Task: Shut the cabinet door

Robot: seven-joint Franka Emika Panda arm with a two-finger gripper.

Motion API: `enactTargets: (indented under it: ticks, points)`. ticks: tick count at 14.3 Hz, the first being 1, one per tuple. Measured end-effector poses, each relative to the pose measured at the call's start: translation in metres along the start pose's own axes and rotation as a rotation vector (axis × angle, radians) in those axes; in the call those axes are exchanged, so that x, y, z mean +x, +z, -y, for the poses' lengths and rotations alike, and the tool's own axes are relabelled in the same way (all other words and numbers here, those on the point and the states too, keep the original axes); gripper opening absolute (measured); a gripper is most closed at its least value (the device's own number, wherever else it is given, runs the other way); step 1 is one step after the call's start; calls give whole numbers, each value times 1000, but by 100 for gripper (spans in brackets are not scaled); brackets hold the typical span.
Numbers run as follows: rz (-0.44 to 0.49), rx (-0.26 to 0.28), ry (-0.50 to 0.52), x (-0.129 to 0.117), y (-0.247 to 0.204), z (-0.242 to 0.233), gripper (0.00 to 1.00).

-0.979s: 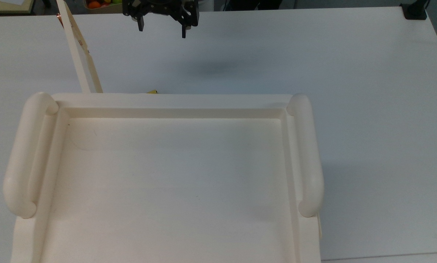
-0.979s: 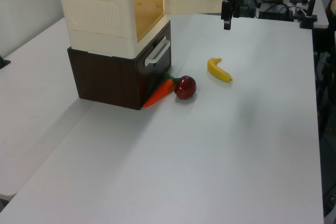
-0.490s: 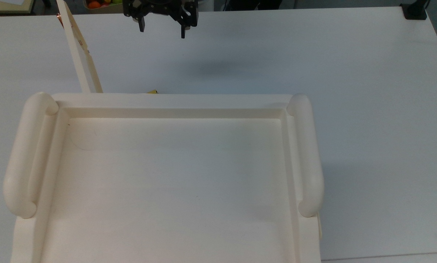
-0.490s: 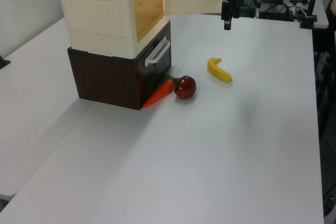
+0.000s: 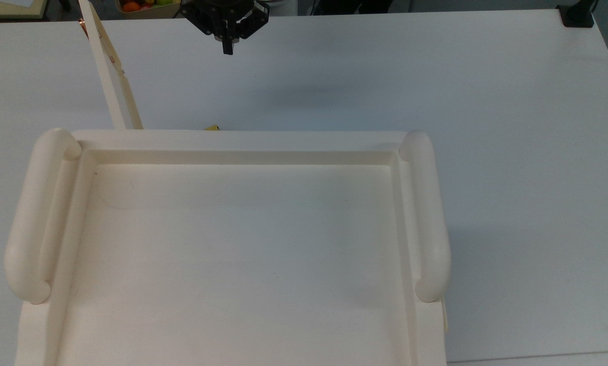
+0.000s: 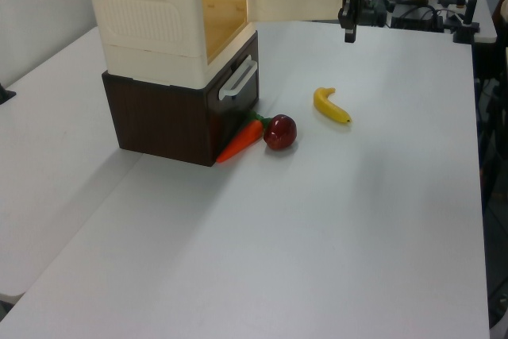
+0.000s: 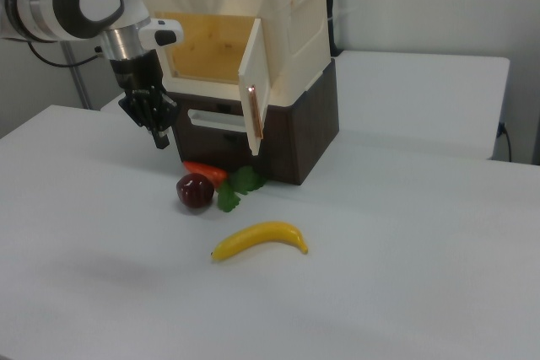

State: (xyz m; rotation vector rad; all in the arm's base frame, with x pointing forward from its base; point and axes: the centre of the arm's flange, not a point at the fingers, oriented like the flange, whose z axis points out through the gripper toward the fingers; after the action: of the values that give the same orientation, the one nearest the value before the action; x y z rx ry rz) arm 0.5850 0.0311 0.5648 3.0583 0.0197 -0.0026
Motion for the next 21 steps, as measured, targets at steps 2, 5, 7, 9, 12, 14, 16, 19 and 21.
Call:
enactTargets:
  ticks: [2,5,7,9,12,14,16,19,21]
  points:
    - [0,0,-5,0,0,0,1]
    - [-16,1,-4,1,-8,-1,1]
    - [-54,3,-1,3,-26,-2,1]
    - [-120,6,8,3,-59,-7,1]
    - [-261,50,61,-3,-126,-33,1]
    - [-367,65,107,-6,-161,-58,1]
    - [-493,59,158,-4,-182,-88,1]
    - [-614,34,239,5,-186,-136,1]
    - [-641,29,301,12,-171,-173,1]
